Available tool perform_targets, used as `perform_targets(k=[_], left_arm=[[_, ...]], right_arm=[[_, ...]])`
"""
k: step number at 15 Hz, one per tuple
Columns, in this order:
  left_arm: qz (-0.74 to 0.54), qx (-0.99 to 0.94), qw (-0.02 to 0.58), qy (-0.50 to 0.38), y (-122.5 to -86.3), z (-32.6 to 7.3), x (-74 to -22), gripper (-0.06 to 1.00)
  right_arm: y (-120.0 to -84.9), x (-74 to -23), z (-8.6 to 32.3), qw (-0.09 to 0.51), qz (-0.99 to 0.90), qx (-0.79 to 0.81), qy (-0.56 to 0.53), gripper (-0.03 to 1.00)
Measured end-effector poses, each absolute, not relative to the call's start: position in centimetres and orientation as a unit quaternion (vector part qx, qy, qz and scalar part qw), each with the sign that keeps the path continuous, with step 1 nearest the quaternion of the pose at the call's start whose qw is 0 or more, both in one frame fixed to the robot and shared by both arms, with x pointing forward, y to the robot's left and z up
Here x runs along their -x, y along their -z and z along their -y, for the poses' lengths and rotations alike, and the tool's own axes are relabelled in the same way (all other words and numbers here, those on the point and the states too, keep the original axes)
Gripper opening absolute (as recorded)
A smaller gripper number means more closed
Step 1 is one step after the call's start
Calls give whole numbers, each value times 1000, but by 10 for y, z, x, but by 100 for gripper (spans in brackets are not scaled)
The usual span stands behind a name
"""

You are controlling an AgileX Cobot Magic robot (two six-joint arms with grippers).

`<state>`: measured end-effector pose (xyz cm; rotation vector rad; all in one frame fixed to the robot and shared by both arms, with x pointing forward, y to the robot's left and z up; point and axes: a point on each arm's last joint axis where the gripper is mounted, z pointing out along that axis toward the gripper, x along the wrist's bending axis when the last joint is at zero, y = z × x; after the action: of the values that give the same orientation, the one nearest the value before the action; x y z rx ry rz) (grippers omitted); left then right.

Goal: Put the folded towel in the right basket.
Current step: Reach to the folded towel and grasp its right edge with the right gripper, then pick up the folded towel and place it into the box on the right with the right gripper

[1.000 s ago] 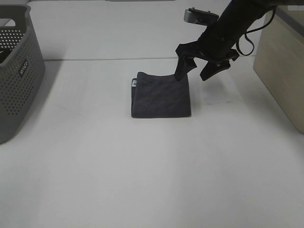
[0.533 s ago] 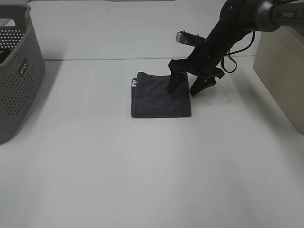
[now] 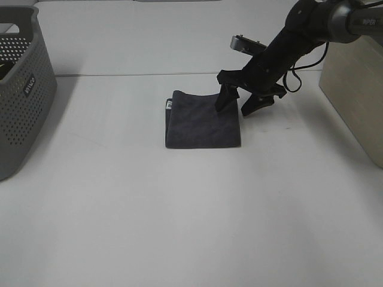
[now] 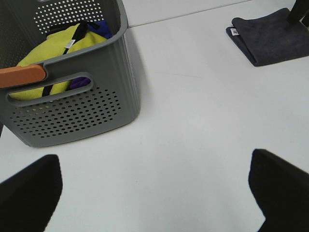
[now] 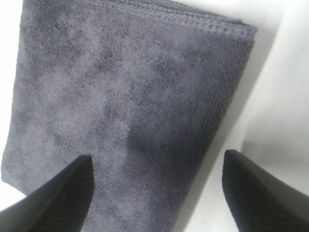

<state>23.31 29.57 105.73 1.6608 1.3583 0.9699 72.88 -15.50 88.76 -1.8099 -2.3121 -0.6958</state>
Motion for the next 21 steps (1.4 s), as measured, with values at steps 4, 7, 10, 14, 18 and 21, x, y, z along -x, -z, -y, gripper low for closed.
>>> perform_targets(k=[4, 7, 10, 14, 18, 21], left_arm=[[-533, -651, 383, -380, -1057, -296, -233, 99], [-533, -651, 383, -380, -1057, -296, -233, 99], [-533, -651, 383, -380, -1057, -296, -233, 99], [-533, -651, 383, -380, -1057, -296, -233, 99], [-533, -651, 383, -380, -1057, -296, -233, 99], [-533, -651, 383, -380, -1057, -296, -233, 99]], right_arm=[[-883, -730, 157, 53, 770, 596, 222, 69], [-872, -730, 156, 61, 768, 599, 217, 68], [-866, -730, 151, 85, 765, 591, 240, 57], [-860, -730, 148, 97, 765, 585, 249, 15], [-863, -730, 148, 94, 767, 583, 251, 4], [-931, -729, 150, 48, 778, 558, 286, 4]])
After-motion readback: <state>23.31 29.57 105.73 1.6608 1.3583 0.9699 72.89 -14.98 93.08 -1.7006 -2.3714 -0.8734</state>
